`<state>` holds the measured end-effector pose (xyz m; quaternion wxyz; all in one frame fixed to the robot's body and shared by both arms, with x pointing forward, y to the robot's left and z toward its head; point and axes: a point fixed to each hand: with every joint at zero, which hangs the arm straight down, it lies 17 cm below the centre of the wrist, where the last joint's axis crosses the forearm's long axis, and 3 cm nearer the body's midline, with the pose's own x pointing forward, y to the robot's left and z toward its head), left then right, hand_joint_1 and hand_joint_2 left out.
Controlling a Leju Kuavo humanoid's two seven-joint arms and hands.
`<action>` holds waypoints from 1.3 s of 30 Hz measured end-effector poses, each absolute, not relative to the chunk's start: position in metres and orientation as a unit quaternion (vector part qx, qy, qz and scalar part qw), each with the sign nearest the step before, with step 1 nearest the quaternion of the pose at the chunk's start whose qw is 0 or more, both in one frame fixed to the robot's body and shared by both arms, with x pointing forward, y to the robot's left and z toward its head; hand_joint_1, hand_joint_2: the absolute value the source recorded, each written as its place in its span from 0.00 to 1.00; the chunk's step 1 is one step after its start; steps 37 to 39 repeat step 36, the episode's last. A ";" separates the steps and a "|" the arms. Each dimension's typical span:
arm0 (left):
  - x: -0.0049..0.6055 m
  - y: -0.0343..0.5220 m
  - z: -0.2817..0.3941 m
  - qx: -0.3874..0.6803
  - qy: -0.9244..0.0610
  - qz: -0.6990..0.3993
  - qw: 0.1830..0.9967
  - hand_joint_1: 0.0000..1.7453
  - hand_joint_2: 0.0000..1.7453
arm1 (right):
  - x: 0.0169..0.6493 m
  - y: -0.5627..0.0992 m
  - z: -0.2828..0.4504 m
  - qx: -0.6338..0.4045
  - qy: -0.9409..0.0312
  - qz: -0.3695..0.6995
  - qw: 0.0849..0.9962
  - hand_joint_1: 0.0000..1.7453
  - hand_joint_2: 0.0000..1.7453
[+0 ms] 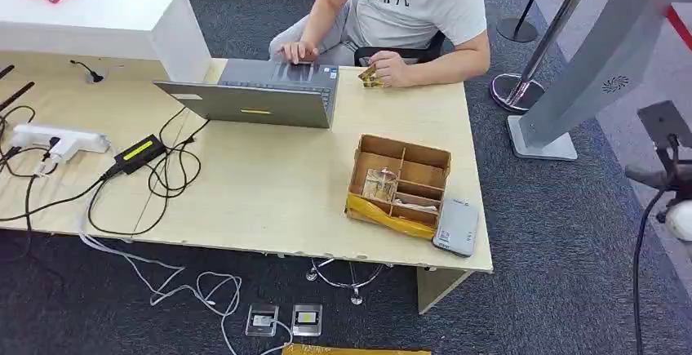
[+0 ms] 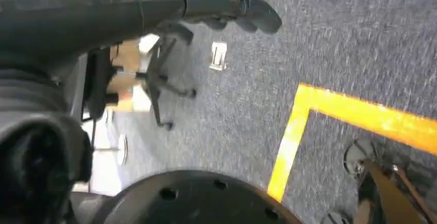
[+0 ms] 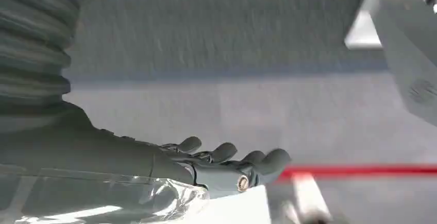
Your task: Pass the card to the sensor for recognition and then transmit it.
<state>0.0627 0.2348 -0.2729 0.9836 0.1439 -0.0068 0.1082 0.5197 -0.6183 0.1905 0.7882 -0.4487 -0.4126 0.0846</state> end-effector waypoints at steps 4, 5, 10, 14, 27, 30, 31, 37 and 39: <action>0.048 0.238 -0.270 0.175 0.027 0.156 0.972 0.00 0.00 | 0.441 -0.659 0.076 -0.392 -0.382 0.007 0.837 0.00 1.00; 0.045 0.239 -0.268 0.188 0.035 0.170 0.967 0.00 0.00 | 0.420 -0.662 0.045 -0.380 -0.368 0.000 0.848 0.00 1.00; 0.041 0.228 -0.262 0.203 0.052 0.204 0.956 0.00 0.00 | 0.263 -0.636 -0.119 -0.322 -0.229 -0.169 0.903 0.00 1.00; 0.039 0.227 -0.259 0.215 0.058 0.200 0.954 0.00 0.00 | 0.126 -0.546 -0.208 -0.313 -0.015 -0.288 0.905 0.00 1.00; 0.038 0.237 -0.259 0.233 0.050 0.228 0.944 0.00 0.00 | 0.123 -0.433 -0.251 -0.261 -0.141 -0.208 0.932 0.00 1.00; 0.045 0.244 -0.258 0.244 0.023 0.248 0.937 0.00 0.00 | 0.136 -0.428 -0.247 -0.262 -0.177 -0.204 0.926 0.00 1.00; 0.047 0.247 -0.258 0.246 0.015 0.255 0.935 0.00 0.00 | 0.138 -0.428 -0.247 -0.262 -0.177 -0.207 0.926 0.00 1.00; 0.064 0.247 -0.257 0.241 -0.022 0.289 0.926 0.00 0.00 | 0.127 -0.425 -0.250 -0.262 -0.155 -0.231 0.924 0.00 1.00; 0.064 0.247 -0.257 0.241 -0.022 0.289 0.926 0.00 0.00 | 0.127 -0.425 -0.250 -0.262 -0.155 -0.231 0.924 0.00 1.00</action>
